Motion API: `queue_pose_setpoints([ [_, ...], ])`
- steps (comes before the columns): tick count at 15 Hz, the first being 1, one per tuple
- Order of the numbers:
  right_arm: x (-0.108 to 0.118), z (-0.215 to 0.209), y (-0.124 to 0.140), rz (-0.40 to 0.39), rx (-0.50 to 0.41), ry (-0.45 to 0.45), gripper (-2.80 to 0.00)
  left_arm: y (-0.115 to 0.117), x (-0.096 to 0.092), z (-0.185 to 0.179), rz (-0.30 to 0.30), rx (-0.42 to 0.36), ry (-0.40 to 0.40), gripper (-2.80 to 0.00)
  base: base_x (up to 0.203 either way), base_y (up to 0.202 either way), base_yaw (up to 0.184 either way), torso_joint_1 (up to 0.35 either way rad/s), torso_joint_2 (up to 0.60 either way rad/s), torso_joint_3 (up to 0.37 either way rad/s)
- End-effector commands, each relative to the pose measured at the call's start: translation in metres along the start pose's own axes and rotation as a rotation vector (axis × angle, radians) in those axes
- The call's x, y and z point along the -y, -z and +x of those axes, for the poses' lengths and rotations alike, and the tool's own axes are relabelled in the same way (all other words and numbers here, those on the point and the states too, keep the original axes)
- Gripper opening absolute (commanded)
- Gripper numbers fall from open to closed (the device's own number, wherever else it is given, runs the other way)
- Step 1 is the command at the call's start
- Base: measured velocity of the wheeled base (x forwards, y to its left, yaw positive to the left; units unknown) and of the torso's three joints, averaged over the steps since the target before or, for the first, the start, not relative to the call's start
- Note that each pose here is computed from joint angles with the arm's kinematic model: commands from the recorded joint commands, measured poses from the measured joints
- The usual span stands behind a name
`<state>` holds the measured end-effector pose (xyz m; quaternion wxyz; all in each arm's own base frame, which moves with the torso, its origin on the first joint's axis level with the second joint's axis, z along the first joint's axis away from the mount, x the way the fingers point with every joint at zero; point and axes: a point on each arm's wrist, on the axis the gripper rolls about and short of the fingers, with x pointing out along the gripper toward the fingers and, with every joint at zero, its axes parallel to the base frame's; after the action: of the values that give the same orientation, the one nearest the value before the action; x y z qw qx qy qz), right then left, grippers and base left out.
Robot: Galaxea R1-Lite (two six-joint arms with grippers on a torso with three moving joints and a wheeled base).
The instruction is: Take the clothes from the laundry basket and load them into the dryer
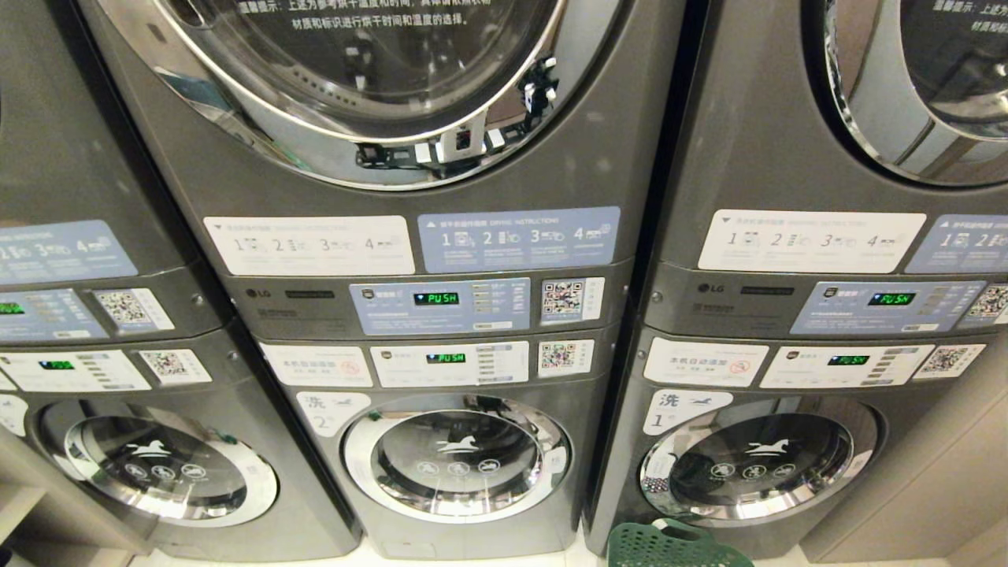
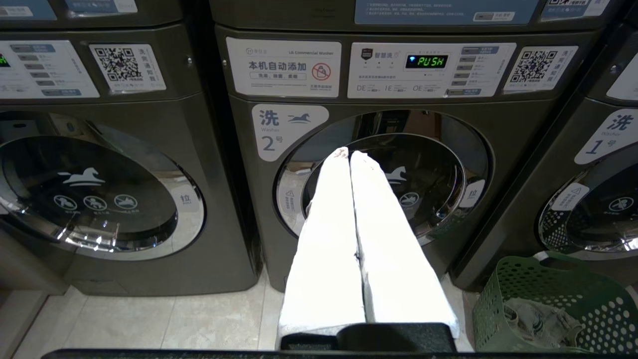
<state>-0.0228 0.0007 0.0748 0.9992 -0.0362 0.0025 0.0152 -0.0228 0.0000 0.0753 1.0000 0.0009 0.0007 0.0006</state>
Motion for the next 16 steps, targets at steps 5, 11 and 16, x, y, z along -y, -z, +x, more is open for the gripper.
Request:
queue_pose_setpoints([
  [5,0.0000,0.0000,0.0000,-0.003,0.000,0.000,-2.80,0.0004,0.0000,0.0002,0.001,-0.003,0.000,-2.80,0.000,0.000,0.000,0.000,0.00,0.059],
  [11,0.0000,0.0000,0.0001,-0.001,-0.002,0.002,-2.80,0.0005,0.0000,0.0002,0.005,-0.004,0.000,-2.80,0.048,0.000,-0.001,-0.003,0.00,0.005],
  [16,0.0000,0.0001,0.0001,-0.001,-0.003,0.001,-2.80,0.0004,0.0000,0.0001,0.004,-0.003,0.000,-2.80,0.195,0.000,0.000,0.011,0.00,0.004],
])
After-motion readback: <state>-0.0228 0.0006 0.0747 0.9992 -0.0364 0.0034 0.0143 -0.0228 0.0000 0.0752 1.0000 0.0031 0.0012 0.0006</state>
